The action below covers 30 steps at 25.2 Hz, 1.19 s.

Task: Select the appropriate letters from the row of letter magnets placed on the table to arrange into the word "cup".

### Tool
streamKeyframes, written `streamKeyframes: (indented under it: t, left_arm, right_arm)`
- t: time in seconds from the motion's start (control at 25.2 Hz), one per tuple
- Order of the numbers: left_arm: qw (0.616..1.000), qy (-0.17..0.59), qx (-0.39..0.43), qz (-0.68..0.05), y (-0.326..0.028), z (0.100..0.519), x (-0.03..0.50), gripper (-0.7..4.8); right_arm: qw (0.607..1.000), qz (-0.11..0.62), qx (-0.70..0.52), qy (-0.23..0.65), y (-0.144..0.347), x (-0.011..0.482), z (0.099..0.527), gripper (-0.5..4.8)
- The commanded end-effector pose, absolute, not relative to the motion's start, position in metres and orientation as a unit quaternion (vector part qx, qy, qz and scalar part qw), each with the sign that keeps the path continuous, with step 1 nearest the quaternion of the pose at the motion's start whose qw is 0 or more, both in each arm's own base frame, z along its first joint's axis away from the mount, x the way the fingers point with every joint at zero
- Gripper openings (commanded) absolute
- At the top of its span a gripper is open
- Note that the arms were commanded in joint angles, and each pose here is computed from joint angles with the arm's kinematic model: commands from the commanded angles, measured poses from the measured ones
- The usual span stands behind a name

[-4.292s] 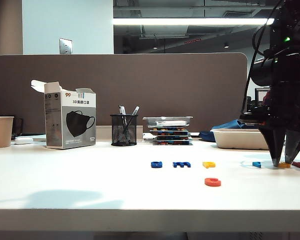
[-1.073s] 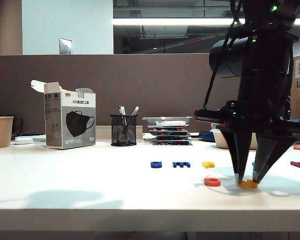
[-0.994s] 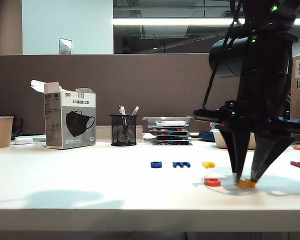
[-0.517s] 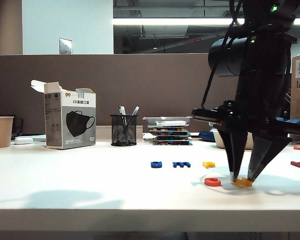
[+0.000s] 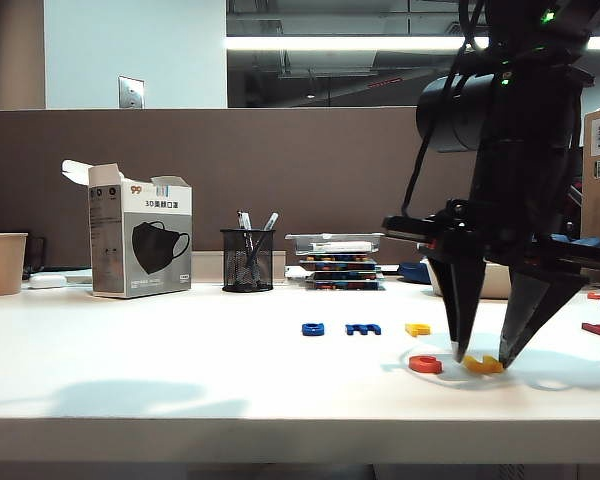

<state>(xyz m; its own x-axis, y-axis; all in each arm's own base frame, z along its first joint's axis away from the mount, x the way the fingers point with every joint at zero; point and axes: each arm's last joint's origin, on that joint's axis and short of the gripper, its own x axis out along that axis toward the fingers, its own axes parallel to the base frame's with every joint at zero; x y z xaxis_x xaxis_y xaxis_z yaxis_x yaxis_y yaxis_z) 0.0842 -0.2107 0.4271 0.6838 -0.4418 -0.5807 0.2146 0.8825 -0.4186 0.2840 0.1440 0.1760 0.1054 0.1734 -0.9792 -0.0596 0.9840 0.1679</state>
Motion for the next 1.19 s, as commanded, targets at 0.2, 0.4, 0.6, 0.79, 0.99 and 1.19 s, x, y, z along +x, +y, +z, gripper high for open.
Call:
streamKeyframes:
  t: [0.2,0.4,0.6,0.79,0.99,1.19]
  left_arm:
    - [0.905,0.35,-0.161,-0.182,-0.21,0.429,0.084,-0.05]
    - [0.905,0.35,-0.161,-0.182,-0.21,0.429,0.084,-0.05]
    - [0.905,0.35,-0.16,-0.182,-0.21,0.429,0.084,-0.05]
    - [0.905,0.35,-0.161,-0.182,-0.21,0.429,0.084,-0.05]
    - [0.905,0.35,-0.161,-0.182,-0.21,0.429,0.084,-0.05]
    - [0.905,0.35,-0.161,-0.182,-0.21,0.429,0.084,-0.05]
  right_arm:
    - [0.74,0.076,0.042,0.667,0.144,0.283,0.174,2.12]
    - [0.742,0.077,0.042,0.665,0.145,0.286,0.181,2.12]
    - [0.753,0.084,0.047,0.651,0.149,0.295,0.2,2.12]
    - [0.766,0.092,0.05,0.634,0.153,0.304,0.222,2.12]
    - [0.78,0.096,0.054,0.616,0.156,0.31,0.245,2.11]
    - [0.797,0.094,0.053,0.594,0.158,0.316,0.271,2.12]
